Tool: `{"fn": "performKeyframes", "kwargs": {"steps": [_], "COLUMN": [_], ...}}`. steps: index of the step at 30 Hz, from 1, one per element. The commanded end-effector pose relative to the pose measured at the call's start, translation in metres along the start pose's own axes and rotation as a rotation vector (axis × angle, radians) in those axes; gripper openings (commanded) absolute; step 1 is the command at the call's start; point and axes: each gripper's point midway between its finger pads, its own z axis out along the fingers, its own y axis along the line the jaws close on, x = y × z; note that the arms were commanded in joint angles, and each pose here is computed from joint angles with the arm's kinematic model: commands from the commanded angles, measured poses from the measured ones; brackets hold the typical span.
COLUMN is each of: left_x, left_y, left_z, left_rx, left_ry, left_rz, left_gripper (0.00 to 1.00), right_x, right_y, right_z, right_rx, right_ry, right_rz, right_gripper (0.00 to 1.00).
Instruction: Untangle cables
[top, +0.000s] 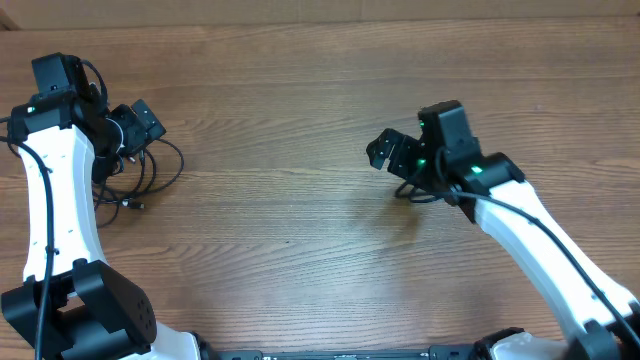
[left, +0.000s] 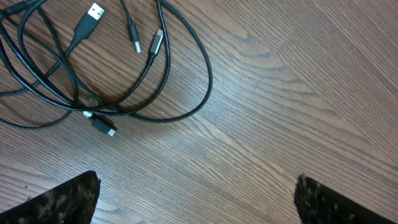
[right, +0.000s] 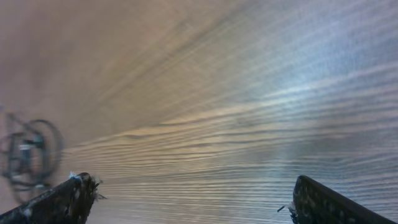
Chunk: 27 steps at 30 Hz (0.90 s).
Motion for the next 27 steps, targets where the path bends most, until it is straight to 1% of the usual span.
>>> {"fn": "performKeyframes", "kwargs": {"steps": [1, 9, 10, 16, 20, 27], "left_x": [-0.002, -0.002, -0.002, -0.002, -0.002, -0.002], "left_y": [-0.005, -0.005, -0.005, -0.005, -0.005, -0.005], "left_z": [-0.002, -0.002, -0.002, -0.002, -0.002, -0.002], "left_rx": [0.015, 0.015, 0.015, 0.015, 0.015, 0.015], "left_ry": [-0.005, -0.005, -0.005, -0.005, -0.005, -0.005], "left_rz": [0.015, 0.015, 0.015, 0.015, 0.015, 0.015], "left_gripper": [0.99, 0.99, 1.0, 1.0, 1.0, 0.99], "right_x": [-0.016, -0.025, -0.024, -0.016, -0.01, -0.009], "right_y": [0.023, 0.052, 0.057, 0.065, 0.065, 0.064], "right_z": [-0.041, -0.13, -0.155, -0.224, -0.249, -0.251], "right_rx": [-0.084, -0.259, -0.304, -0.435, -0.482, -0.483], "right_ry": [-0.109, -0.294, -0.342, -0.481, -0.531, -0.531], "right_rz": [-0.026, -0.067, -0.078, -0.108, -0.12, -0.12], "right_gripper": [1.0, 1.0, 1.0, 1.0, 1.0, 1.0]}}
